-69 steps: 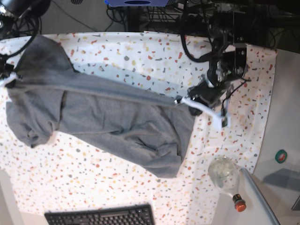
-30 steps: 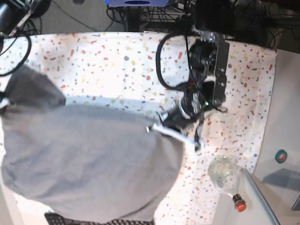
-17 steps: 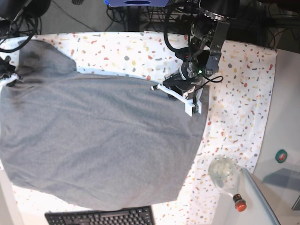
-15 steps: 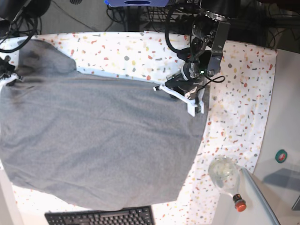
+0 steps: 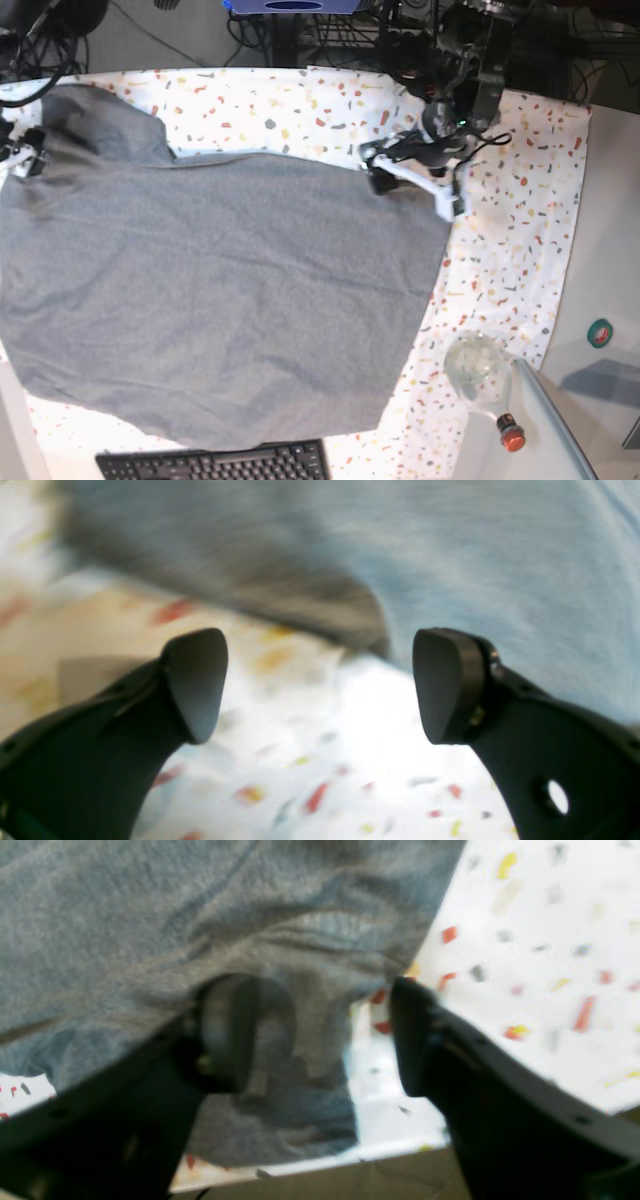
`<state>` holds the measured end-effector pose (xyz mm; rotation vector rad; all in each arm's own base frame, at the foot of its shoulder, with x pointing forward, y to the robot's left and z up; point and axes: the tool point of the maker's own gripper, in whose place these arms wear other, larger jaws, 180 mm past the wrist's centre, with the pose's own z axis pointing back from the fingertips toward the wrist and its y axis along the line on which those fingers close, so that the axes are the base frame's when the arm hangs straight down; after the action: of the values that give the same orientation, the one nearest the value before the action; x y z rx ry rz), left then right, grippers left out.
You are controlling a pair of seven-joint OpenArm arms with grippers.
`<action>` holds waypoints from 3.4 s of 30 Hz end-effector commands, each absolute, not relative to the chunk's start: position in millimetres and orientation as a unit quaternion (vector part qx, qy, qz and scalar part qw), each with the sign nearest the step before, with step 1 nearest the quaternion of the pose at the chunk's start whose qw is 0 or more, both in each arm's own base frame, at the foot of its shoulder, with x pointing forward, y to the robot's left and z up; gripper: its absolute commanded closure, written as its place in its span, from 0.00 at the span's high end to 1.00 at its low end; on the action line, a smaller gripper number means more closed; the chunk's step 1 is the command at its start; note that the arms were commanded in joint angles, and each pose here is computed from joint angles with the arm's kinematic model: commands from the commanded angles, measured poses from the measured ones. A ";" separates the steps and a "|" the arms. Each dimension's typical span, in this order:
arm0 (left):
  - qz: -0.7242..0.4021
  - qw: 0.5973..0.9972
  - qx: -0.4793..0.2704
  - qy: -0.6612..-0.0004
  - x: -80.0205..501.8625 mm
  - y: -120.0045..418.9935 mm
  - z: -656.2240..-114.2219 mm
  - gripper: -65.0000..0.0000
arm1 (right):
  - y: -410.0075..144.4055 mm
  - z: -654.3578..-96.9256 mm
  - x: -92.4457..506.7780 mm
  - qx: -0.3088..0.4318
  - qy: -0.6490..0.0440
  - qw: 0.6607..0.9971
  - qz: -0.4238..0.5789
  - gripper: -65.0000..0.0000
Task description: Layout the t-shirt on the table in an organized manner, then fold the t-shirt properly
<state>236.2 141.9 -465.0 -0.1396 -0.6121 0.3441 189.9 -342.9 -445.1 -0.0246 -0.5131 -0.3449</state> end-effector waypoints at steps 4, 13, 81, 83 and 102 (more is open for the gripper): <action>0.203 0.914 -0.043 -0.349 233.5 180.2 -435.4 0.86 | -347.0 -407.4 193.6 -0.046 -0.309 0.938 -0.151 0.61; 0.331 0.878 -0.069 -0.338 235.3 235.0 -460.4 0.86 | -332.4 -401.4 192.5 -0.044 -0.335 0.930 -0.144 0.61; 0.254 0.906 -0.111 -0.320 273.3 195.9 -474.7 0.00 | -272.3 -413.8 131.9 -0.013 -0.227 0.965 -0.128 0.40; 0.255 0.906 -0.111 -0.320 273.4 197.0 -474.5 0.00 | -274.5 -420.5 132.4 -0.008 -0.226 0.964 -0.138 0.62; 0.254 0.906 -0.110 -0.321 274.1 197.7 -473.9 0.00 | -264.1 -478.7 125.0 0.048 -0.182 0.965 -0.182 0.61</action>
<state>264.7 194.8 -483.3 -0.2245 -0.6269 0.5281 121.1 -259.5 -483.8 0.1037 -0.3432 -0.3719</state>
